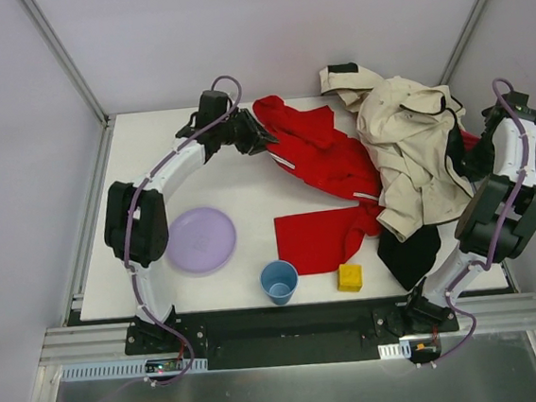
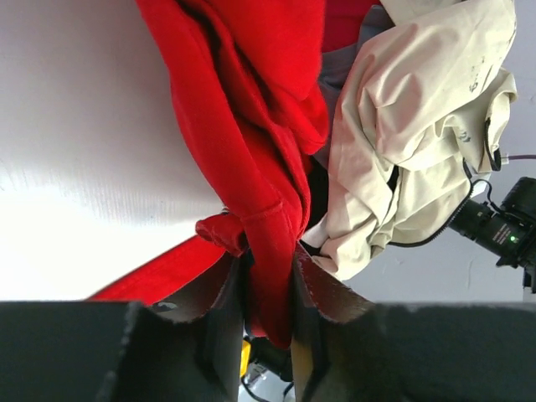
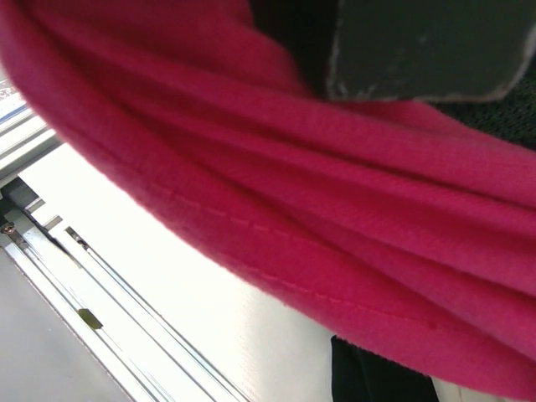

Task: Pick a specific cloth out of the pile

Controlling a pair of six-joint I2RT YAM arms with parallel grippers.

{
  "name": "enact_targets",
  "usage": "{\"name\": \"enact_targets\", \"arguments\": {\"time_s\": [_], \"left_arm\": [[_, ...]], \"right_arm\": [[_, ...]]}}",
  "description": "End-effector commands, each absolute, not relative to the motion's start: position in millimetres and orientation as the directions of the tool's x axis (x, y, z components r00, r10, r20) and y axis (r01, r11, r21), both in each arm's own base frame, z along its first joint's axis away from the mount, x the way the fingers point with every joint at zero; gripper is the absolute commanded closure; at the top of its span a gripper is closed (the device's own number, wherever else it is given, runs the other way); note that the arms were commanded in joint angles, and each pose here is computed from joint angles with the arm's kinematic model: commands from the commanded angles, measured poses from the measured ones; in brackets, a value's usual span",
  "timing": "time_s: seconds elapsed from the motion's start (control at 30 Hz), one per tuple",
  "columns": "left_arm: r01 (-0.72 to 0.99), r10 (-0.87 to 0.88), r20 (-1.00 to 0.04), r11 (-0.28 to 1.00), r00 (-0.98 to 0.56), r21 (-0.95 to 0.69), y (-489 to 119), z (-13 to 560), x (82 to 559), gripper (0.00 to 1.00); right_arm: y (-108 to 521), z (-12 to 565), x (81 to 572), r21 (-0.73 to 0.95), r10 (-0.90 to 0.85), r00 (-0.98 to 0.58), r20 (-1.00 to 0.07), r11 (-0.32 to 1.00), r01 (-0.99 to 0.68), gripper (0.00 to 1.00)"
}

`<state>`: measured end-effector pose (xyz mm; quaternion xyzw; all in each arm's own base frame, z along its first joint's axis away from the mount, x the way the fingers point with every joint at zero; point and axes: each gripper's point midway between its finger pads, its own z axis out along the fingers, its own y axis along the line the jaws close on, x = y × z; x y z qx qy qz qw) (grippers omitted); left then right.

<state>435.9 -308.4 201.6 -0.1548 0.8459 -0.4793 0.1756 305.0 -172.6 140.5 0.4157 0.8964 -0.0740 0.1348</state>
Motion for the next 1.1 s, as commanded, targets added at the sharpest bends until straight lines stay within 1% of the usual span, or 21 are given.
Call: {"name": "enact_targets", "arguments": {"time_s": [0.0, 0.07, 0.1, 0.17, 0.2, 0.27, 0.4, 0.43, 0.53, 0.67, 0.83, 0.97, 1.07], "left_arm": [[-0.005, -0.364, -0.214, 0.515, -0.906, -0.857, -323, 219, 429, 0.65], [-0.017, -0.329, -0.193, 0.541, -0.924, -0.841, -334, 209, 422, 0.43], [-0.014, -0.308, -0.186, 0.549, -0.933, -0.836, -340, 206, 420, 0.34], [-0.007, -0.257, -0.172, 0.573, -0.951, -0.819, -351, 197, 415, 0.21], [-0.005, -0.238, -0.163, 0.579, -0.957, -0.815, -359, 192, 414, 0.17], [-0.009, -0.199, -0.135, 0.589, -0.971, -0.808, -371, 184, 410, 0.13], [-0.041, -0.149, -0.068, 0.628, -0.986, -0.777, -388, 156, 404, 0.10], [-0.048, -0.138, -0.054, 0.641, -0.989, -0.766, -391, 148, 403, 0.01], [-0.072, -0.108, -0.004, 0.687, -0.994, -0.723, -394, 119, 398, 0.01], [-0.108, -0.102, 0.050, 0.716, -0.994, -0.689, -397, 97, 391, 0.01], [-0.149, -0.118, 0.093, 0.693, -0.989, -0.705, -418, 86, 399, 0.01], [-0.229, -0.166, 0.159, 0.677, -0.973, -0.699, -434, 74, 404, 0.02], [-0.247, -0.164, 0.186, 0.687, -0.969, -0.684, -443, 61, 396, 0.03]], "right_arm": [[-183, 151, 297, -0.031, 0.749, -0.575, -0.329, 0.600, 0.800, 0.99], [-183, 151, 297, -0.031, 0.748, -0.576, -0.330, 0.601, 0.799, 0.99], [-183, 151, 297, -0.031, 0.748, -0.576, -0.330, 0.601, 0.799, 0.99], [-182, 150, 297, -0.032, 0.748, -0.578, -0.327, 0.602, 0.798, 0.99], [-182, 150, 297, -0.032, 0.748, -0.578, -0.327, 0.602, 0.798, 0.99], [-182, 149, 297, -0.030, 0.748, -0.578, -0.326, 0.603, 0.797, 0.99], [-181, 149, 296, -0.028, 0.746, -0.582, -0.323, 0.607, 0.794, 1.00], [-180, 148, 296, -0.029, 0.746, -0.584, -0.320, 0.609, 0.793, 0.99], [-180, 147, 295, -0.026, 0.745, -0.586, -0.319, 0.611, 0.791, 0.99], [-178, 146, 295, -0.019, 0.746, -0.587, -0.314, 0.613, 0.790, 0.99], [-176, 143, 294, -0.016, 0.747, -0.590, -0.308, 0.616, 0.788, 1.00], [-175, 141, 292, -0.019, 0.748, -0.589, -0.307, 0.614, 0.789, 0.99], [-175, 139, 291, -0.022, 0.750, -0.588, -0.302, 0.611, 0.791, 0.99]]}}
